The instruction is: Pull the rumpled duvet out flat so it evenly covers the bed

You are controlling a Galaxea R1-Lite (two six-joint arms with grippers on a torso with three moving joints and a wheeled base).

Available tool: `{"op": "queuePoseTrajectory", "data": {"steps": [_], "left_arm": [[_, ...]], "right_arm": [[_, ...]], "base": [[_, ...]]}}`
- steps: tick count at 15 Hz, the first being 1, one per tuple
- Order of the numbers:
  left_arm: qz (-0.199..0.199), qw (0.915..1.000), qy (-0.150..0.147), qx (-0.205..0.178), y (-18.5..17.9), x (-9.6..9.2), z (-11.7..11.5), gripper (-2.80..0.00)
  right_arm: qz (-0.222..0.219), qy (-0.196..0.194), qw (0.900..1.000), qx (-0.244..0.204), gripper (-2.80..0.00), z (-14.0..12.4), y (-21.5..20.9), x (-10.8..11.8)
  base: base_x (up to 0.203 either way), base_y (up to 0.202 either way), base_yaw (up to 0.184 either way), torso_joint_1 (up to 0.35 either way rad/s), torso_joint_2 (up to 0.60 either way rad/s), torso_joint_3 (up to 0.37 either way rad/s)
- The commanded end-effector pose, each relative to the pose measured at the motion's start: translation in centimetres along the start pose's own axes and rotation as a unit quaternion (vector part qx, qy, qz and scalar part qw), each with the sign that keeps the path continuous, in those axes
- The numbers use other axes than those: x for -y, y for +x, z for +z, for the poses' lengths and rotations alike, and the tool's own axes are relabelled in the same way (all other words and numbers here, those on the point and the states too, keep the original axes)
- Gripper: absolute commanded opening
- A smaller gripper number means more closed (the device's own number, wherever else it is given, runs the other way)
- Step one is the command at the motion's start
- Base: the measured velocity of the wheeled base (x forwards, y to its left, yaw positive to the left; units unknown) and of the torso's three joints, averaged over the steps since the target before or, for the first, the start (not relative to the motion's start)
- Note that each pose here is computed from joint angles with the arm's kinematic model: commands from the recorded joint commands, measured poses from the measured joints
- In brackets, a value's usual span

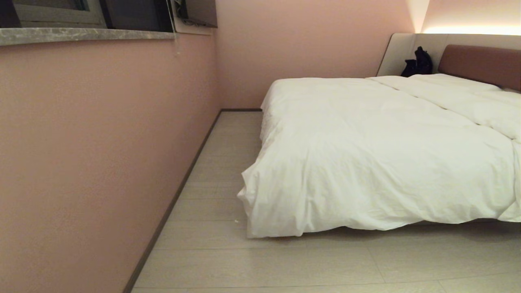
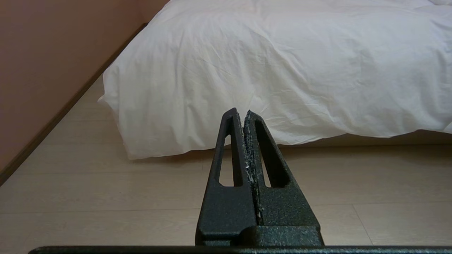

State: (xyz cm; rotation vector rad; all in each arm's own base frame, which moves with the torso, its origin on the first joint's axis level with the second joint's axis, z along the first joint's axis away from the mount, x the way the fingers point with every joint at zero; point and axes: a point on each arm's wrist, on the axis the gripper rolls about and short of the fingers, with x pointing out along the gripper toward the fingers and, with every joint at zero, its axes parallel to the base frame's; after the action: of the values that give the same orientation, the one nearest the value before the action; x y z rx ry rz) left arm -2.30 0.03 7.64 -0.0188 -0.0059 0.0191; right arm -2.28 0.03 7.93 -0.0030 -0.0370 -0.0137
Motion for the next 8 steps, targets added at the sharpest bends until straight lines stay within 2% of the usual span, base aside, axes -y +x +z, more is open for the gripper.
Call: {"op": "queuePoseTrajectory", "data": {"steps": [1, 8], "left_arm": [[0.000, 1.0000, -0.001, 0.000, 0.00, 0.00, 0.01, -2.80], [0.000, 1.0000, 0.000, 0.000, 0.00, 0.00, 0.00, -2.80]], "right_arm": [[0.000, 0.000, 1.000, 0.001, -2.80, 0.01, 0.00, 0.00], [0.000, 0.001, 1.000, 0.001, -2.80, 0.01, 0.00, 0.00]], "base": [[0.000, 0.000, 0.000, 0.000, 0.00, 0.000], [0.000, 0.000, 0.000, 0.000, 0.00, 0.000]]}}
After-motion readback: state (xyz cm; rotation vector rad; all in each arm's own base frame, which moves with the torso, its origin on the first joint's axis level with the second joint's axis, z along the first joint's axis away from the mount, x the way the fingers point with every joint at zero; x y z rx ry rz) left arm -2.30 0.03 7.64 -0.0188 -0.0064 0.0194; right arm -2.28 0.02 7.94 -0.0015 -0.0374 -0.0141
